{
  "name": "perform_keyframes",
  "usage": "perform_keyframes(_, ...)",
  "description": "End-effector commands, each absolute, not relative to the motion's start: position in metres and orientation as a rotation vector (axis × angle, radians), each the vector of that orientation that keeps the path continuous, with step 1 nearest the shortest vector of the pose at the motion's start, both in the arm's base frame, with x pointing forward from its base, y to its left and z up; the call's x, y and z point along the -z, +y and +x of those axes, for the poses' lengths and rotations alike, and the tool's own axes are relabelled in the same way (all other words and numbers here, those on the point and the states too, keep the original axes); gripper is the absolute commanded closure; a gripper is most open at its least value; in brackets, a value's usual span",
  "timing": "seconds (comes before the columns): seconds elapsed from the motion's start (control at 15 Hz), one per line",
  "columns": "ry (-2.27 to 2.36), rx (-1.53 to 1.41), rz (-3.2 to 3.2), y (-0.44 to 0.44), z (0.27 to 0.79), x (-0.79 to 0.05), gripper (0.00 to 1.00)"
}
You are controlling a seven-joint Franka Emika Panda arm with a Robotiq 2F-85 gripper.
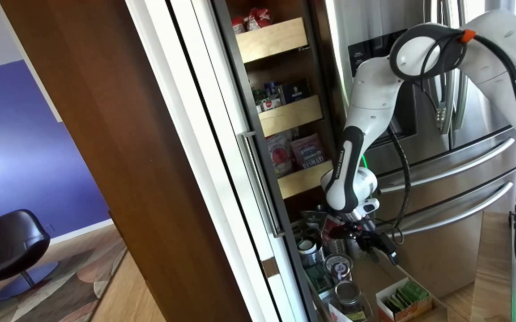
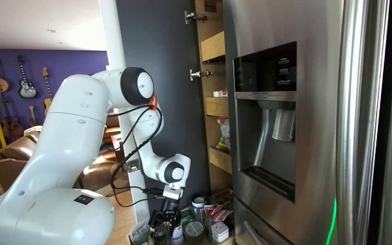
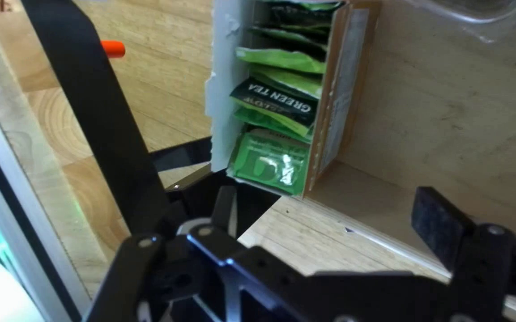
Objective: Move the box in the drawer forward, the place it horizontally
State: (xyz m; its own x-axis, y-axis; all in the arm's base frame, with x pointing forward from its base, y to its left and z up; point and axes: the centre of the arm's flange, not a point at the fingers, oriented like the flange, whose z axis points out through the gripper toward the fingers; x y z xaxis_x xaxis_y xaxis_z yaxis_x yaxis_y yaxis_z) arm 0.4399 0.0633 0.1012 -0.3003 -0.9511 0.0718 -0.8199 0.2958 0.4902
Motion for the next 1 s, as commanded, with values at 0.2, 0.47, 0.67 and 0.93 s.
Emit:
perform_keyframes(0.2, -2.008, 0.076, 1.708, 0.118, 0.366, -0.193, 0.0)
perform_keyframes(0.47, -1.762, -0.134, 1.771, 0.118, 0.336, -0.231, 0.0)
perform_keyframes(0.67, -1.563, -0.244, 1.834, 0.109, 0.32, -0.256, 0.0)
perform_keyframes(0.93, -1.339, -0.388, 1.918, 0.082, 0.276, -0.279, 0.0)
